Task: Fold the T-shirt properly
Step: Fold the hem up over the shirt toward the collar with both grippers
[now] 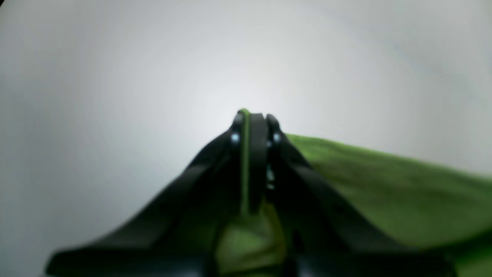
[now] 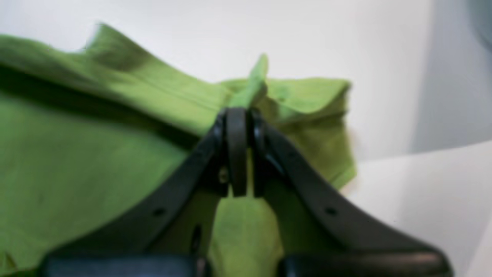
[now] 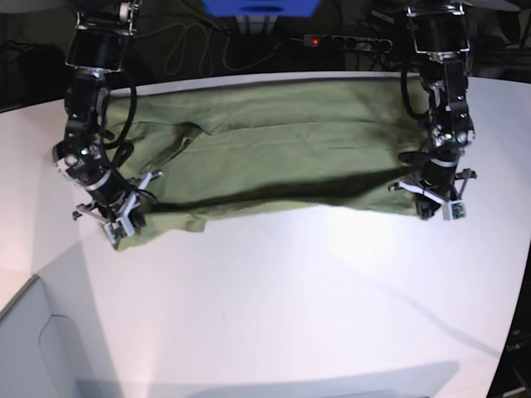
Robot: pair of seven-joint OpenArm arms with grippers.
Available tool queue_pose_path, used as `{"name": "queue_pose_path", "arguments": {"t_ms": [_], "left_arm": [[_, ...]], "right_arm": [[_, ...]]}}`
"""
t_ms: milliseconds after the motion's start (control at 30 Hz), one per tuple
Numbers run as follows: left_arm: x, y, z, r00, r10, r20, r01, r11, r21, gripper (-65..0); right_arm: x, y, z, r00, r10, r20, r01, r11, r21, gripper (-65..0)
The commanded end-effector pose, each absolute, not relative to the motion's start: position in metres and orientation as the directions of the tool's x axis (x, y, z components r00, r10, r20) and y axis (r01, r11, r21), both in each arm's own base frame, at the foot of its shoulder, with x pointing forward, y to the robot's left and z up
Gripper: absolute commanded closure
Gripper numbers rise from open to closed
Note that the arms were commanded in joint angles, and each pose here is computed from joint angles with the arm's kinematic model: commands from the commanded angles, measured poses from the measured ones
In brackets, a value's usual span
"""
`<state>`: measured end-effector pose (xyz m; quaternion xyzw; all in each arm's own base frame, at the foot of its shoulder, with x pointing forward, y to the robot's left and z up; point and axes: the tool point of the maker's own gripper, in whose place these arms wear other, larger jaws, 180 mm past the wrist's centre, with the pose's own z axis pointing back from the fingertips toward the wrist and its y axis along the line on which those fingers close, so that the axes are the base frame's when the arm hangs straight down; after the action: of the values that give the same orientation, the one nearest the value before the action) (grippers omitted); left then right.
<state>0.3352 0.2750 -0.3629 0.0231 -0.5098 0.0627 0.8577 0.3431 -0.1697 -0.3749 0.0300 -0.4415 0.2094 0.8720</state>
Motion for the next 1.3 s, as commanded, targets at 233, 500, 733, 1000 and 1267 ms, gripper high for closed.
{"name": "queue_pose_path", "arguments": {"t_ms": [233, 500, 733, 1000, 1267], "left_arm": [[0.32, 0.278, -0.362, 0.467, 0.06, 0.882, -0.124, 0.992, -0.001, 0.0], [0.308, 0.305, -0.359, 0.452, 0.101, 0.886, -0.209, 0.978, -0.004, 0.0], [0.308, 0.306, -0.359, 0.454, 0.102, 0.885, -0.212, 0.977, -0.004, 0.0], [0.298, 0.305, -0.364, 0.47, 0.1, 0.877, -0.21, 0.978, 0.001, 0.0], [0.284, 0.285, -0.358, 0.456, 0.107, 0.883, -0.19, 0.982, -0.021, 0.0]], "right_arm": [[0.334, -0.17, -0.374, 0.505, 0.336, 0.795, -0.395, 0.909, -0.133, -0.1], [0.324, -0.19, -0.373, 0.52, 0.333, 0.786, -0.36, 0.92, -0.152, -0.1], [0.312, -0.193, -0.381, 0.542, 0.333, 0.772, -0.36, 0.922, -0.145, -0.1], [0.295, -0.189, -0.369, 0.517, 0.368, 0.773, -0.375, 0.909, -0.182, -0.1], [0.275, -0.181, -0.366, 0.512, 0.387, 0.766, -0.395, 0.899, -0.19, -0.1]]}}
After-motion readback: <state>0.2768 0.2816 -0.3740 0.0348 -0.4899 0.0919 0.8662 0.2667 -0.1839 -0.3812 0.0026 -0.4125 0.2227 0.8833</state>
